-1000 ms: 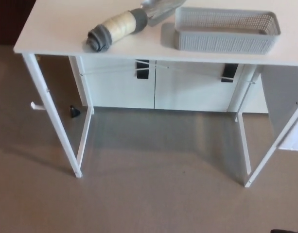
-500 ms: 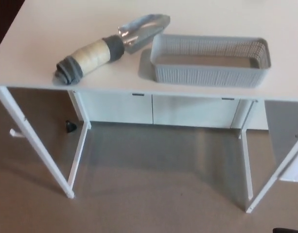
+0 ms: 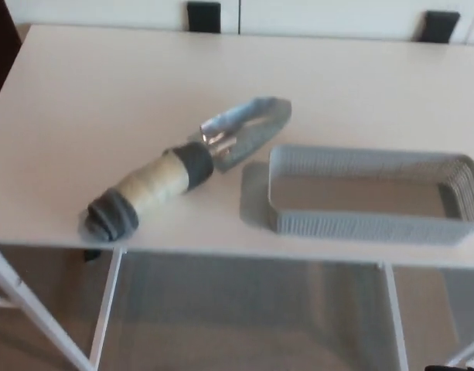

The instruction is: The robot walks towards a desk on which a shovel is kept on the left hand side and a container is kept on the right hand side. The robot picks up the shovel using its left hand and places it in the container.

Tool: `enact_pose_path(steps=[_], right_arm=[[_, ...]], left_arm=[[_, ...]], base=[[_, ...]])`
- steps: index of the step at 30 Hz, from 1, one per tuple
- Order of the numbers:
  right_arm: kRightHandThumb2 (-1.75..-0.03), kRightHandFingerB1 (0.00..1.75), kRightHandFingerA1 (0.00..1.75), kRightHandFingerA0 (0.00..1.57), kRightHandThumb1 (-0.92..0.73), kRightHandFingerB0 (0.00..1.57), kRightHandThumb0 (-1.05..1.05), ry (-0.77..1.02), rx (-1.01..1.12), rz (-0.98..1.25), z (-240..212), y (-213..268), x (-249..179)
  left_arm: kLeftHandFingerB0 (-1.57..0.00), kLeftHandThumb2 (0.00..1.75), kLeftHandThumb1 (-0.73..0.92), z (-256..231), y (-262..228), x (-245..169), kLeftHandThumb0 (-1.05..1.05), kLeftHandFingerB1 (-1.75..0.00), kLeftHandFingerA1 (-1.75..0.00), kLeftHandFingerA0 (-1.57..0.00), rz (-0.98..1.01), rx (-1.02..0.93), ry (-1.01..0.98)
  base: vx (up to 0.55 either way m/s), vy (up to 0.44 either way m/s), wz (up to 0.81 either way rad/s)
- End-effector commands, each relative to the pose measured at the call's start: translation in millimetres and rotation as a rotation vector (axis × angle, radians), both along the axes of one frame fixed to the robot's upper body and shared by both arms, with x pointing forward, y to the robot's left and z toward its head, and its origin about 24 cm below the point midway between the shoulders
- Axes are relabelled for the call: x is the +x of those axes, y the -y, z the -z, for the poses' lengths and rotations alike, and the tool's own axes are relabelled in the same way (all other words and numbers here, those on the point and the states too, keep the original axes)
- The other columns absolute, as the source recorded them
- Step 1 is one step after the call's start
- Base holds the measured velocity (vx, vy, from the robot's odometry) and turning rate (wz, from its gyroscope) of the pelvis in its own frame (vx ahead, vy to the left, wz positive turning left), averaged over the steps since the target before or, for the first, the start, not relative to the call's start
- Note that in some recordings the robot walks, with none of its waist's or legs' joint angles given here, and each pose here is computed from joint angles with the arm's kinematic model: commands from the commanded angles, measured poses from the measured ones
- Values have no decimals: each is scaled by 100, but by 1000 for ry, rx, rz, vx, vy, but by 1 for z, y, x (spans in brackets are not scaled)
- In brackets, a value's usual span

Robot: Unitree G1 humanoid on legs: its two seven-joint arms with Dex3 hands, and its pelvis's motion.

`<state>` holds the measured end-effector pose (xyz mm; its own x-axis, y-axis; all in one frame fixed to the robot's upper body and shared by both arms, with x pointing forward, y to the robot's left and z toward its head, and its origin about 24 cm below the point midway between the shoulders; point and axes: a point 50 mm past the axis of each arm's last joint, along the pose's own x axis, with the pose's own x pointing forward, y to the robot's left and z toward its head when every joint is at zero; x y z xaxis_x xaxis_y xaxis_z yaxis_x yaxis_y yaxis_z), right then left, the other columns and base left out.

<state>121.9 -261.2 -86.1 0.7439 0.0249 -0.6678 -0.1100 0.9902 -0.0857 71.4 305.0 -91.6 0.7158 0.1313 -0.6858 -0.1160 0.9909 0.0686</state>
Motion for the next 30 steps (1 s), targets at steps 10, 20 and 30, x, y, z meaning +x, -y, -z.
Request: enact_pose_path(steps=[10,20,30], right_arm=[[-54,47,56,71,-48,44,-26,-9,-55,-9,-5,5,-15],[-53,49,59,70,-45,41,-35,-107,-127,-62,-10,7,-48],[-53,49,60,66,-46,40,-35,-122,-127,-95,-11,4,-48]], left_arm=[[-22,83,49,-1,-3,-24,-57,-44,-49,-31,-7,28,-2],[-22,84,49,2,-2,-45,-56,-45,-50,-32,-18,23,-39],[-21,84,50,1,-2,-52,-56,-45,-50,-32,-22,27,-48]], base=[[304,-257,23],[77,122,-19],[-195,7,-2]])
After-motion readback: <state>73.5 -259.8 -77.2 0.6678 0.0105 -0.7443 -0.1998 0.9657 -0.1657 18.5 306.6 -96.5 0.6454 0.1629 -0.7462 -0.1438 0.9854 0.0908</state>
